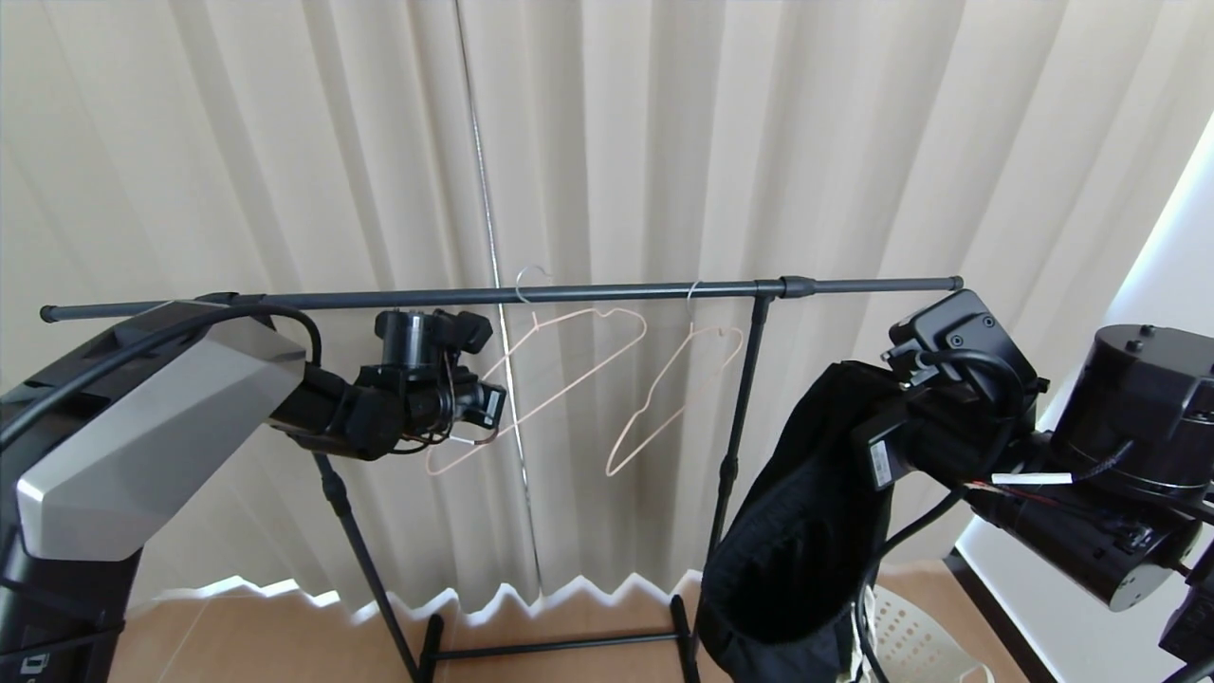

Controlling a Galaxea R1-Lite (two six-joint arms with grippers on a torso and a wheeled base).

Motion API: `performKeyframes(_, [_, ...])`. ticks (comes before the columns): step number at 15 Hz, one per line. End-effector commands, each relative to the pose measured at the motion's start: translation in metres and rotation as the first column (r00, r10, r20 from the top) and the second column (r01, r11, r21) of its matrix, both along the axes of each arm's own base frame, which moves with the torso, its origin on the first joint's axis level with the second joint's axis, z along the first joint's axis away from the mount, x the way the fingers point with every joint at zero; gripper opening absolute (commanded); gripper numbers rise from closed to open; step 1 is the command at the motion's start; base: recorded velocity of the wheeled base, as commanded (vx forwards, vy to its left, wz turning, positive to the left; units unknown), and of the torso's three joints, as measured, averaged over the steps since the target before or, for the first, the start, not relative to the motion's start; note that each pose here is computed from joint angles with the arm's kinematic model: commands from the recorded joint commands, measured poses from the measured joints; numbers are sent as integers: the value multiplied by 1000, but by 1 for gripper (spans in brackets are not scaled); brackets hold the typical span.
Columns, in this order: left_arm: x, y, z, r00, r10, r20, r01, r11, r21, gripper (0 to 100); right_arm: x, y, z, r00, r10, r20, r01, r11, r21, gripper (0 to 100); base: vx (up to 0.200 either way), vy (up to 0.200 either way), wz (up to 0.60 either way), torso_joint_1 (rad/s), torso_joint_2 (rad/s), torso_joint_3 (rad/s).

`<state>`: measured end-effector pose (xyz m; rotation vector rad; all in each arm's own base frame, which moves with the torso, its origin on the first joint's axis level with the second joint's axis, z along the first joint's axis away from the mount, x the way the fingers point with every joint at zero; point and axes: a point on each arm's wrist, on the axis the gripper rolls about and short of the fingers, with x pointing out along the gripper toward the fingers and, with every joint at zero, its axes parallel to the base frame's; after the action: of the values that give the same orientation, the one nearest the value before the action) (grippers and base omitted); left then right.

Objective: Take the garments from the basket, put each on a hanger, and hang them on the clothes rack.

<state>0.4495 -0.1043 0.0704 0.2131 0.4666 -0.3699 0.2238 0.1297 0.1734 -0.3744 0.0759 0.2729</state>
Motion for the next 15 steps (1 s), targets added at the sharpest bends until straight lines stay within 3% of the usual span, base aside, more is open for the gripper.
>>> performKeyframes(1, [-16,1,14,1000,-6,2,6,1000,0,0,-1,0,2,1000,2,6,-2,1000,3,0,0,0,0,0,0,0])
performKeyframes(7, [-79,15,32,1000,-4,7,3,1000,8,0,-7,-3,6,1000,2,20,-2,1000,10,0,0,0,0,0,0,0])
performKeyframes(9, [-114,24,36,999,4,47,-4,1000,1,0,-11,-5,9,999,5,33,-5,1000,1,0,0,0,0,0,0,0])
performKeyframes(10, [-118,25,36,999,4,48,-4,1000,1,0,-11,-5,9,999,7,33,-7,1000,1,0,0,0,0,0,0,0])
performKeyframes(15, [-198,32,36,998,-38,53,39,999,-9,0,-20,1,4,999,30,16,-30,999,-13,0,0,0,0,0,0,0])
